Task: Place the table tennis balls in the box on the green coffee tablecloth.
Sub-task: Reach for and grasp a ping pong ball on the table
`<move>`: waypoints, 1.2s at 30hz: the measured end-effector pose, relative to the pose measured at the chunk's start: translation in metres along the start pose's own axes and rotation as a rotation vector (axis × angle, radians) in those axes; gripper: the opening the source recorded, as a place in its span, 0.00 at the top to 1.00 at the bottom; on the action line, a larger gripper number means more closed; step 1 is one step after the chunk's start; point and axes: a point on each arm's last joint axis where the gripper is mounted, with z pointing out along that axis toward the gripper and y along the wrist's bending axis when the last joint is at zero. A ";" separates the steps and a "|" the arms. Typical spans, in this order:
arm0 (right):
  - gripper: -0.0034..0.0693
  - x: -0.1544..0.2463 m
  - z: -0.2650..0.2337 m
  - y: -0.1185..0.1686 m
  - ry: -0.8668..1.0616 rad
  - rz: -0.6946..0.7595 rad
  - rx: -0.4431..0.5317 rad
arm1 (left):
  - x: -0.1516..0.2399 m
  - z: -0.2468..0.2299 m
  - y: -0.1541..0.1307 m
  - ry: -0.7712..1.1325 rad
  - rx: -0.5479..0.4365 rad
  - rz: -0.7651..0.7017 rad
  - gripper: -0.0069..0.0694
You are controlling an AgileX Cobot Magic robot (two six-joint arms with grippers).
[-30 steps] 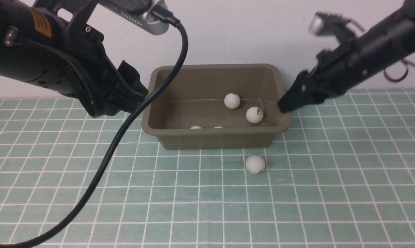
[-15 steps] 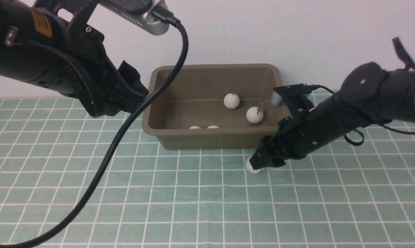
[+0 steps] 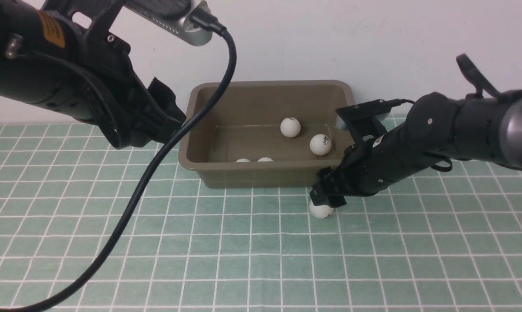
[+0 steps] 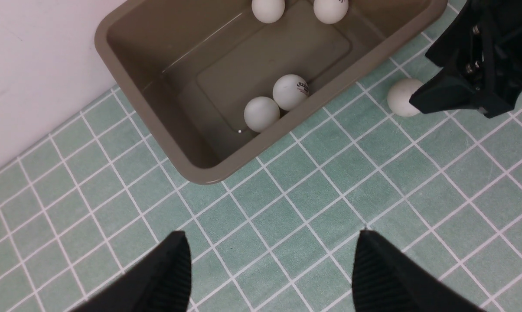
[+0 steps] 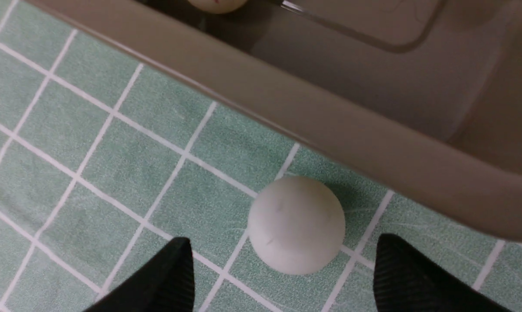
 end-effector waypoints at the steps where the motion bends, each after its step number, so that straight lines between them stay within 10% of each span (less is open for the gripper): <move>1: 0.27 0.000 0.000 0.000 0.002 0.000 0.001 | 0.000 0.000 0.000 0.000 0.000 0.000 0.32; 28: 0.27 0.017 0.047 -0.009 0.056 0.011 -0.018 | 0.000 0.000 0.000 0.000 0.000 -0.001 0.32; 36: 0.46 0.016 0.053 -0.011 0.026 0.008 -0.001 | 0.000 0.000 0.000 0.000 0.000 -0.002 0.32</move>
